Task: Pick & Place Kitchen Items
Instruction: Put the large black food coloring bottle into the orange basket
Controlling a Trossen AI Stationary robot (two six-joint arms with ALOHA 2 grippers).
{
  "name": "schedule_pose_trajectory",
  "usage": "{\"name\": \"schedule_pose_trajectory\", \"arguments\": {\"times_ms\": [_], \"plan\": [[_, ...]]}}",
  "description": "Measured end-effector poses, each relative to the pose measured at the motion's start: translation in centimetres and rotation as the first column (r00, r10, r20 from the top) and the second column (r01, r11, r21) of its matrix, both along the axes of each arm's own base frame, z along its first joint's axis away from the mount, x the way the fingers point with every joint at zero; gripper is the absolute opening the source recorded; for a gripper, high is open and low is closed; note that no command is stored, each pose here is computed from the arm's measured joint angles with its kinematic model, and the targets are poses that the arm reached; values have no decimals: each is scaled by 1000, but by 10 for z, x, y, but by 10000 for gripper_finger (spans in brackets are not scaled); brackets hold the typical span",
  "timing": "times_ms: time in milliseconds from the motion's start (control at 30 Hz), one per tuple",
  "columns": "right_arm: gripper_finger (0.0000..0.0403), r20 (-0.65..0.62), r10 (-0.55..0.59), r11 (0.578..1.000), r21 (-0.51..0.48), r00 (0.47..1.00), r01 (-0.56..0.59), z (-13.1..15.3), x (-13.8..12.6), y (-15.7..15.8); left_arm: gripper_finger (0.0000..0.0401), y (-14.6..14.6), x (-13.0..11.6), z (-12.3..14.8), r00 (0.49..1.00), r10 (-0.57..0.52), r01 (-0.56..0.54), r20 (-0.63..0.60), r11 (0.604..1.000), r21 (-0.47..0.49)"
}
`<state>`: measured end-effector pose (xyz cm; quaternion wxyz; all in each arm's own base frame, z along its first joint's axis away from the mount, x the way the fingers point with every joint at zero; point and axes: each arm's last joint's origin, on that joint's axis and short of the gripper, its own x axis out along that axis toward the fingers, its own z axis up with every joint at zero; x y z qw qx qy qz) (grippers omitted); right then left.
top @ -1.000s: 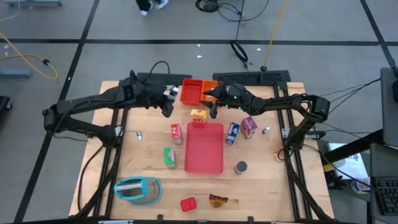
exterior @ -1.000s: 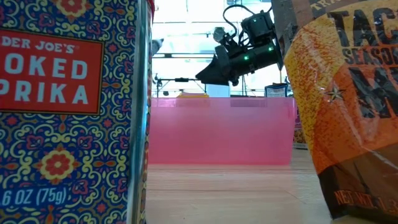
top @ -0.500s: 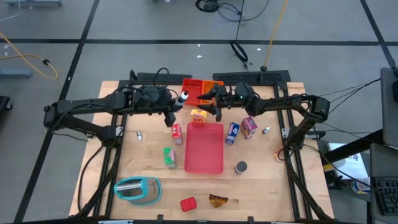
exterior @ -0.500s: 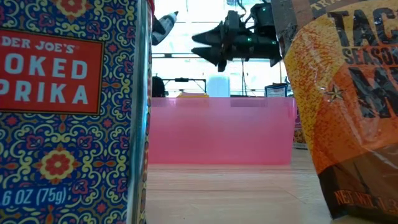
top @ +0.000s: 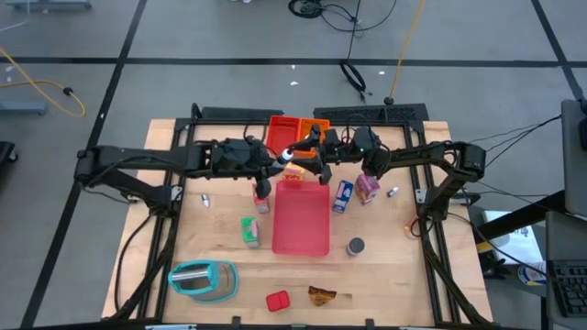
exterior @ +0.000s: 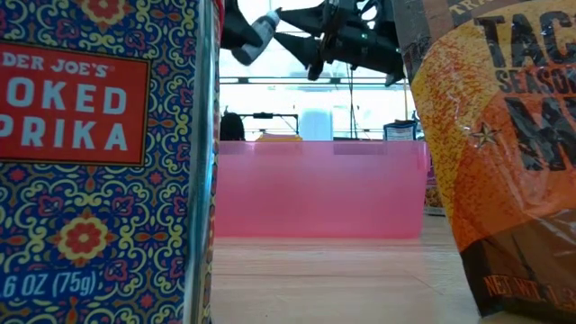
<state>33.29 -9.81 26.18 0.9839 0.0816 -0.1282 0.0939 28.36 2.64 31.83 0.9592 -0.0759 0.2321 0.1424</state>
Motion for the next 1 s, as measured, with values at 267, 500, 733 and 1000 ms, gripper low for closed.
{"name": "schedule_pose_trajectory", "arguments": {"times_ms": [267,500,733,1000], "plan": [[222,-8,18,1000,16,1000,-18,-1,1,4,76,-4,21,-17,1000,-28,28,-13,999,19],[207,-15,26,1000,-4,1000,-27,-2,3,9,76,-4,26,-14,999,-33,31,35,998,50],[133,-11,20,1000,-23,1000,-21,-2,3,9,76,-3,27,-14,999,-29,27,32,998,55],[133,-18,19,999,-28,1000,-20,-2,3,9,123,-4,26,-16,999,-33,32,14,998,50]]}}
